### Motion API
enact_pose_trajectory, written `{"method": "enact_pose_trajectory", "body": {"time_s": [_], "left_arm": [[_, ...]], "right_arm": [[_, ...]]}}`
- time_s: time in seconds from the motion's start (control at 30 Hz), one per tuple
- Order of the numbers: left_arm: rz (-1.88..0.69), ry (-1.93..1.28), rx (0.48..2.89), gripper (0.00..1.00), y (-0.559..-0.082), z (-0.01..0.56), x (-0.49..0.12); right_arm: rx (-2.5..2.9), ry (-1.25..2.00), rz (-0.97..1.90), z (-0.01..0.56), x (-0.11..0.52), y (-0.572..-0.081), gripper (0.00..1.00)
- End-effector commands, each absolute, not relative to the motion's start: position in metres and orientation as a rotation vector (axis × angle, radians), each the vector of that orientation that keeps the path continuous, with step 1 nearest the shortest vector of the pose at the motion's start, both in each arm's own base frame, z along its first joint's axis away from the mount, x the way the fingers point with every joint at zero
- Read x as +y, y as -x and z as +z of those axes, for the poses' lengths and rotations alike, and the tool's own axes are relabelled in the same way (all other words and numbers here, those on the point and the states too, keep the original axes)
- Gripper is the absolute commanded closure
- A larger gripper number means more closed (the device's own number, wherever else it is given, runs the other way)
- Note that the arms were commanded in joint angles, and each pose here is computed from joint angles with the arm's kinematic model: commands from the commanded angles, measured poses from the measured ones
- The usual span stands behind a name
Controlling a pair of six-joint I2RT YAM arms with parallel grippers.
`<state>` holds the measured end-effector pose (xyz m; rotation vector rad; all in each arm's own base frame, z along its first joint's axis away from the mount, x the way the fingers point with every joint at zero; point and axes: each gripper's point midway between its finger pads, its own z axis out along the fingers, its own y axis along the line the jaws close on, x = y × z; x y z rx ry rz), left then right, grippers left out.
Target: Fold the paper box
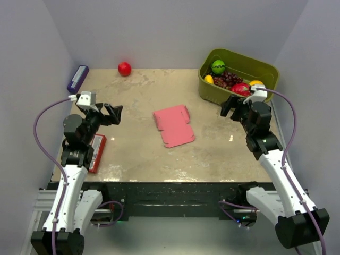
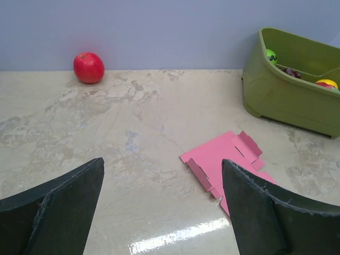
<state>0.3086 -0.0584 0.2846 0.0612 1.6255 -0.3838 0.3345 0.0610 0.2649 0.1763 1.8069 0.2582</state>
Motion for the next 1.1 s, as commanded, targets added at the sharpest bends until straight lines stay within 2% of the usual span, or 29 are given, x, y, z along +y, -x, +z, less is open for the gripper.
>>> {"method": "enact_pose_trajectory", "body": {"time_s": [0.0,0.17,0.37,0.47,0.63,0.87,1.07], "left_arm": [[-0.321,0.025,1.58,0.02,-0.309,0.3,-0.042],[-0.342,0.142,1.592,0.0,-0.314,0.296,-0.035],[-0.407,0.023,1.659,0.0,-0.317,0.279,-0.054],[-0.437,-0.003,1.67,0.05,-0.317,0.27,-0.06],[-0.522,-0.003,1.811,0.1,-0.312,0.237,-0.103],[-0.583,-0.023,2.047,0.11,-0.312,0.165,-0.17],[-0.573,0.029,2.099,0.11,-0.348,0.144,-0.188]], "right_arm": [[1.749,-0.126,0.237,0.29,0.06,-0.332,0.08],[1.721,-0.112,0.217,0.299,0.056,-0.326,0.08],[1.719,-0.089,0.204,0.31,0.054,-0.32,0.09],[1.743,-0.068,0.204,0.308,0.056,-0.319,0.11],[1.806,-0.039,0.201,0.298,0.068,-0.321,0.15],[1.889,0.007,0.146,0.281,0.084,-0.322,0.15],[1.897,0.028,0.134,0.282,0.089,-0.318,0.15]]}}
